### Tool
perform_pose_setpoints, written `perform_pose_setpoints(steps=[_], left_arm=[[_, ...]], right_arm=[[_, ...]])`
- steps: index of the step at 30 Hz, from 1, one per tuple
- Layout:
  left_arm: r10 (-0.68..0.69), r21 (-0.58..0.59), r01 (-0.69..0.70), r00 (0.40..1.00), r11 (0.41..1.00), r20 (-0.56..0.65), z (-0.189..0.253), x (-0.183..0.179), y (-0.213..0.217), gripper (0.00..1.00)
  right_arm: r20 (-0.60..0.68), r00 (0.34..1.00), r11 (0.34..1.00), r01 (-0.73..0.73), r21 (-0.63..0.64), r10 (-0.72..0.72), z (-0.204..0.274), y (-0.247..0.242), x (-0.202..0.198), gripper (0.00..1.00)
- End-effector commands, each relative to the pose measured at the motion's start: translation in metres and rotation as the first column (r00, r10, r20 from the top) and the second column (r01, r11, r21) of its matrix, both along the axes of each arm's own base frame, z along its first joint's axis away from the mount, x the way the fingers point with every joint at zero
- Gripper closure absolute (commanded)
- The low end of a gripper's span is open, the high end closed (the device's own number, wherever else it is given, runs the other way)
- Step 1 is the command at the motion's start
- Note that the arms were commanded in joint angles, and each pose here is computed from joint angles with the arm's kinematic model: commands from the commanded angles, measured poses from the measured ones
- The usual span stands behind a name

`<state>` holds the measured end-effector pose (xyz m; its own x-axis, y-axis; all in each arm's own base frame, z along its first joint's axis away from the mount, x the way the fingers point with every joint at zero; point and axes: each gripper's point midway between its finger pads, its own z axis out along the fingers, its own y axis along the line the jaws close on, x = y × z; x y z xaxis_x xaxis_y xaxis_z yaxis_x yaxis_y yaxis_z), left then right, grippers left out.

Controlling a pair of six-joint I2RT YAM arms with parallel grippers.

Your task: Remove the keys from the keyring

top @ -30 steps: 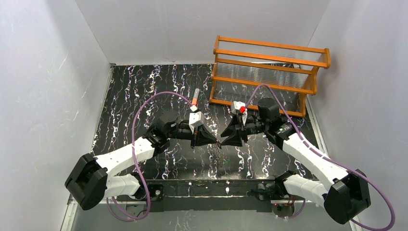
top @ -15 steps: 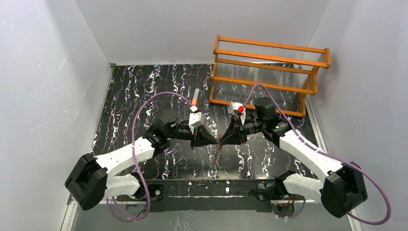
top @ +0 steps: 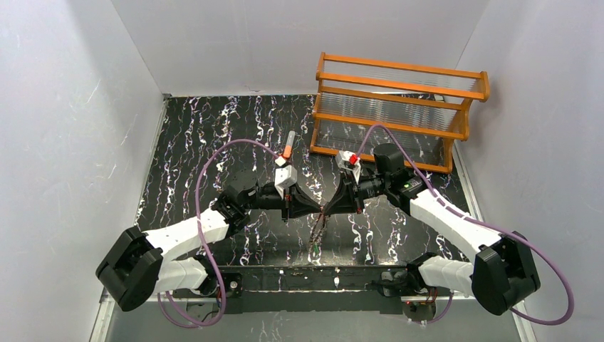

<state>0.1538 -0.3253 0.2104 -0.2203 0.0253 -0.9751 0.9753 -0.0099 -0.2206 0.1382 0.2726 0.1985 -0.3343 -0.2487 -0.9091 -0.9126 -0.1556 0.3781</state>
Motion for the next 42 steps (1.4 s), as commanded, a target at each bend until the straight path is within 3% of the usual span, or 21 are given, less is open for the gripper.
perform_pose_setpoints(steps=[1,10,11,13,17,19,30,39,42], left_arm=[[0.045,-0.136,-0.036,0.997,0.990,0.067,0.037,0.003,0.000,1.00],[0.096,-0.203,-0.086,0.995,0.975,0.039,0.035,-0.001,-0.003,1.00],[0.105,-0.206,-0.095,0.994,0.974,0.037,0.035,0.000,-0.002,1.00],[0.112,-0.211,-0.103,0.993,0.972,0.034,0.034,0.000,-0.001,1.00],[0.113,-0.214,-0.104,0.993,0.971,0.033,0.033,-0.001,-0.001,1.00],[0.114,-0.213,-0.105,0.993,0.971,0.033,0.032,-0.001,0.000,1.00],[0.099,-0.228,-0.088,0.994,0.970,0.036,0.037,-0.004,0.000,1.00],[0.091,-0.245,-0.081,0.995,0.966,0.029,0.042,-0.005,-0.001,1.00],[0.093,-0.251,-0.085,0.995,0.964,0.021,0.043,-0.004,-0.001,1.00]], right_arm=[[-0.025,1.000,1.000,-0.015,0.015,0.015,0.001,0.003,-0.004,0.99],[-0.016,0.996,0.996,0.083,0.024,-0.083,-0.004,0.011,0.005,0.95],[-0.005,0.995,0.994,0.102,0.024,-0.102,-0.003,0.011,0.007,0.92],[0.020,0.990,0.990,0.138,0.026,-0.138,-0.002,0.009,0.010,0.75],[0.071,0.984,0.986,0.158,0.052,-0.161,0.005,0.005,0.008,0.57],[0.089,0.983,0.986,0.156,0.063,-0.161,0.006,0.003,0.007,0.53],[0.115,0.986,0.983,0.106,0.149,-0.123,0.017,0.007,0.000,0.51],[0.127,0.983,0.978,0.110,0.178,-0.134,0.021,0.010,0.004,0.62],[0.128,0.983,0.977,0.109,0.183,-0.133,0.021,0.011,0.004,0.72]])
